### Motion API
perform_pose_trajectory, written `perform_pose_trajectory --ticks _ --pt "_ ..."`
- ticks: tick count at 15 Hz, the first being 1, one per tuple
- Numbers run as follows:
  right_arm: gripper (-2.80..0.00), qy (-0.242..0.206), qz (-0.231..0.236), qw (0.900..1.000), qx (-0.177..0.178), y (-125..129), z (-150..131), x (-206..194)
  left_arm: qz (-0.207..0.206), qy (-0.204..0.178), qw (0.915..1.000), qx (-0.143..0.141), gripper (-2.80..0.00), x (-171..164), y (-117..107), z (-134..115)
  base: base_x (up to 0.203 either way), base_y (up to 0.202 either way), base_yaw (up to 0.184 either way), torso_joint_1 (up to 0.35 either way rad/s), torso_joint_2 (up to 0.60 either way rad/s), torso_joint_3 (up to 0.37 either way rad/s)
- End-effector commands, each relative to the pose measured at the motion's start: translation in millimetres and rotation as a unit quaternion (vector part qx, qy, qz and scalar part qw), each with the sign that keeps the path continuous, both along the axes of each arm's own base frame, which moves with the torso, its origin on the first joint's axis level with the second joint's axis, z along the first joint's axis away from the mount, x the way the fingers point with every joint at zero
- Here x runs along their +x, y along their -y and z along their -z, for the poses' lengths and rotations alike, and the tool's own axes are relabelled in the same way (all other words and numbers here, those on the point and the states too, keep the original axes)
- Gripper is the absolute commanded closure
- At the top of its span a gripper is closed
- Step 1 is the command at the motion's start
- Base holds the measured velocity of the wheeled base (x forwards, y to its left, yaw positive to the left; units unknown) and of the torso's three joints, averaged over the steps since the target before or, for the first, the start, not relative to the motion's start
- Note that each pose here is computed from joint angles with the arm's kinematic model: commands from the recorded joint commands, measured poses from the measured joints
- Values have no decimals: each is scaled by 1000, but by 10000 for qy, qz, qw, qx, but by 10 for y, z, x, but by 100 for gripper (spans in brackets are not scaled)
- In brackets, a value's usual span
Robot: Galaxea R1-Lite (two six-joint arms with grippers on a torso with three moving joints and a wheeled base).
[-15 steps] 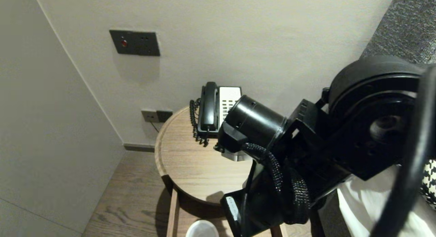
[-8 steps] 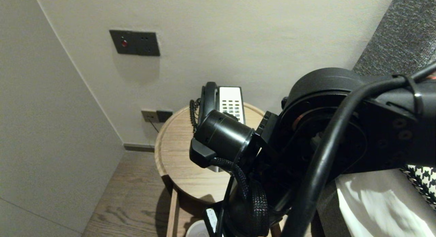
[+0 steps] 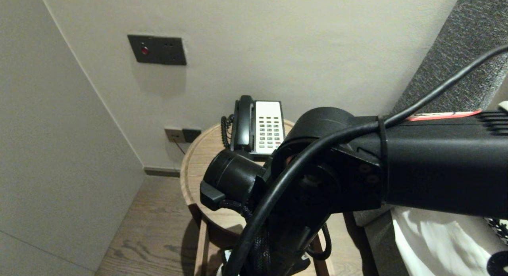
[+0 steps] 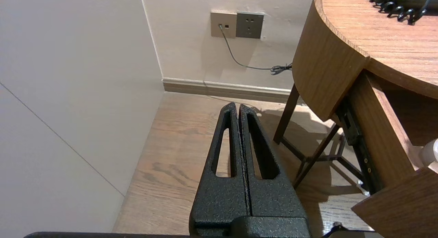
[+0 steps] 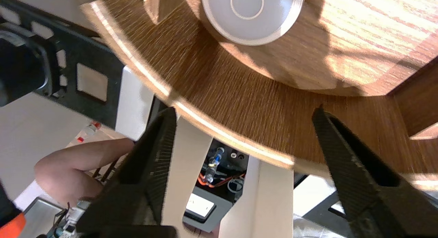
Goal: Take the remote control out of the drawer one by one and place them on the table
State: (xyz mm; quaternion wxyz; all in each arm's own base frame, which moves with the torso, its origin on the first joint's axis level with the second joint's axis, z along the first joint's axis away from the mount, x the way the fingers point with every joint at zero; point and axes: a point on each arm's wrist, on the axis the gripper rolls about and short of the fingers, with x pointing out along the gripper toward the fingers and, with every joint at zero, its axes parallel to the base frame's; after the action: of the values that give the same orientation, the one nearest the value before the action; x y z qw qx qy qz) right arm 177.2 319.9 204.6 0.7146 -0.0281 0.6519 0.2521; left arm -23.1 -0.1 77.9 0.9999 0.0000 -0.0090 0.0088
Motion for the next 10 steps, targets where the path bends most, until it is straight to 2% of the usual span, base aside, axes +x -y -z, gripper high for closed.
perform_pose_trajectory --ticks 1,10 --pt "-280 -116 30 9998 -171 -60 144 48 -4 15 10000 0 0 -2 0 0 0 0 0 0 0 0" --pt "-280 -115 29 9996 -244 -203 370 128 -4 10 10000 0 0 -1 0 0 0 0 0 0 0 0"
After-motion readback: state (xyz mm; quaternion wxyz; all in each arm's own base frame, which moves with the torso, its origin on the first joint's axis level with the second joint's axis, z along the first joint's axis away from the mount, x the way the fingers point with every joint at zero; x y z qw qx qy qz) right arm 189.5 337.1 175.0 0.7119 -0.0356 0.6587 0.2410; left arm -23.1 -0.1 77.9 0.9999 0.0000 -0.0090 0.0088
